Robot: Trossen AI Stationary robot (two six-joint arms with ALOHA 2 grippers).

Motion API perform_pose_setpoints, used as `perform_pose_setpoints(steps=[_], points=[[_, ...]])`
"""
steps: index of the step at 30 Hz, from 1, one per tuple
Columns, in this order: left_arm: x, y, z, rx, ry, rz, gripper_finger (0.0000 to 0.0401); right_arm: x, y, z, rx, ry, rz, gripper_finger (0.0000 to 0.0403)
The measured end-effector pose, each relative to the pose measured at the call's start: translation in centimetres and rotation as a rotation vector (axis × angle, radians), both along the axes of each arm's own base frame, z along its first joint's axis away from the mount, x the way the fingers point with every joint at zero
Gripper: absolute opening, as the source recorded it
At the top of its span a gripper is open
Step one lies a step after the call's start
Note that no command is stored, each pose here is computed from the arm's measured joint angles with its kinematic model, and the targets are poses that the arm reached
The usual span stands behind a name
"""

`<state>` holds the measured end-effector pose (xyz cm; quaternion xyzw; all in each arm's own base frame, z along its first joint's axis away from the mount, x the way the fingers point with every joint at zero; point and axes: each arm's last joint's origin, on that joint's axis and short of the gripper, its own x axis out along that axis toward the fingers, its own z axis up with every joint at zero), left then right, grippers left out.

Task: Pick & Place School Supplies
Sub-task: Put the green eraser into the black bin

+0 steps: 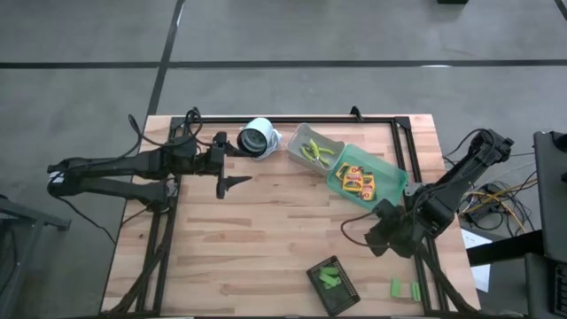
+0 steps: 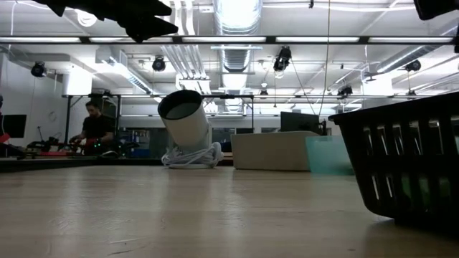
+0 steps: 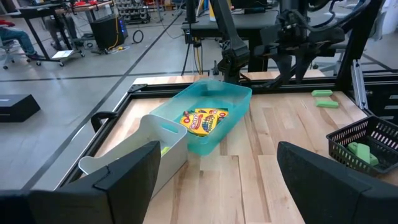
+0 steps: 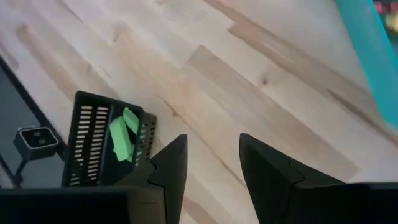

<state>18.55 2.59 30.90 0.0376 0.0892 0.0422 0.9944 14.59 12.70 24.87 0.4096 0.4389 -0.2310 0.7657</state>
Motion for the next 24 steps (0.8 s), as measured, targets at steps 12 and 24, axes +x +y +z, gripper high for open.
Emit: perform_pose_setpoints(steps=[12, 24], points=[[0.0, 0.0, 0.0, 0.000, 0.000, 0.000, 0.0328, -1.0, 1.8, -1.3, 0.204, 0.201, -0.202, 0.0146], [0.0, 0.0, 0.0, 0.000, 0.000, 0.000, 0.0328, -0.4, 6.7, -1.4, 0.245, 0.365, -0.325, 0.0146]])
